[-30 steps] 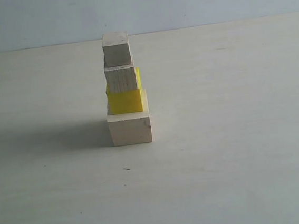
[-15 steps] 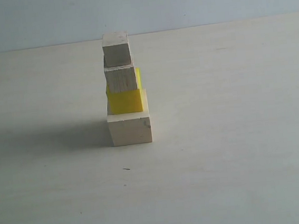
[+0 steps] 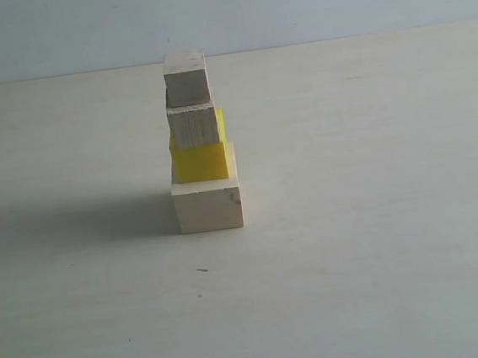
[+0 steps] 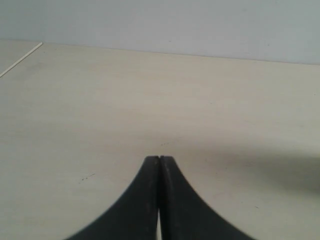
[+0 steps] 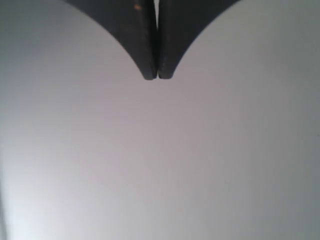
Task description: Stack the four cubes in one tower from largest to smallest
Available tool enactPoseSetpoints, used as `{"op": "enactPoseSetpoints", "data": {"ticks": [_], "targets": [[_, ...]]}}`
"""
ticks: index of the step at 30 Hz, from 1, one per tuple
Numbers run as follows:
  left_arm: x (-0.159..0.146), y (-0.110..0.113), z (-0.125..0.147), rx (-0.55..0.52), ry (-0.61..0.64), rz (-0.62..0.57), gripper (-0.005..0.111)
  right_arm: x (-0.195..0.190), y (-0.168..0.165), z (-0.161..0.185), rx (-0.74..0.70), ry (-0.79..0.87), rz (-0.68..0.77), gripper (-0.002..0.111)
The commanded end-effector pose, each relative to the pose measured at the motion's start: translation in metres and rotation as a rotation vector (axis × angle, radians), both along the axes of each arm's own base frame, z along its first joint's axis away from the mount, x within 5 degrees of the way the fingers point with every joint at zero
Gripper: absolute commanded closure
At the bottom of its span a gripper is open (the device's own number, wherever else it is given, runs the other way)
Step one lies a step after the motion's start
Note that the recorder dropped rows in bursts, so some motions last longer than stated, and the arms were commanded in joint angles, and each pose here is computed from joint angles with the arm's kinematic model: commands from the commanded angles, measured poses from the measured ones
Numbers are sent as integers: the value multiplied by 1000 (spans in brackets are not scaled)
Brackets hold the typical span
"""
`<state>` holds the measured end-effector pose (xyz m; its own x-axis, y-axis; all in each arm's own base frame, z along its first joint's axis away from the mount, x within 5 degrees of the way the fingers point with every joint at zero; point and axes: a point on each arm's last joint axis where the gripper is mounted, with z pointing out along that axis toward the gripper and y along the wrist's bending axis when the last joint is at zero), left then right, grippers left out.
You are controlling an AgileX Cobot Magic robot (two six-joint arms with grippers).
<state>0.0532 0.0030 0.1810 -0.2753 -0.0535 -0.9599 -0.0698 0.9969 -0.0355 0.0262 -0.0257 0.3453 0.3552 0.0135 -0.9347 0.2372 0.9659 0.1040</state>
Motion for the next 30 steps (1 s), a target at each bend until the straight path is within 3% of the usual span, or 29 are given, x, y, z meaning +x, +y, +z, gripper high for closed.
{"op": "enactPoseSetpoints", "data": {"ticks": [1, 12, 14, 19, 30], "targets": [[0, 0, 0, -14, -16, -2, 107, 1, 13, 2, -35, -33, 135, 108], [0, 0, 0, -14, -16, -2, 107, 5, 25, -1, -63, -36, 262, 108], [0, 0, 0, -14, -16, -2, 107, 16, 31, -22, -175, 62, 294, 108], [0, 0, 0, -14, -16, -2, 107, 34, 29, -75, -188, 299, 278, 108], [0, 0, 0, -14, -16, -2, 107, 33, 29, -144, -166, 423, 288, 108]]}}
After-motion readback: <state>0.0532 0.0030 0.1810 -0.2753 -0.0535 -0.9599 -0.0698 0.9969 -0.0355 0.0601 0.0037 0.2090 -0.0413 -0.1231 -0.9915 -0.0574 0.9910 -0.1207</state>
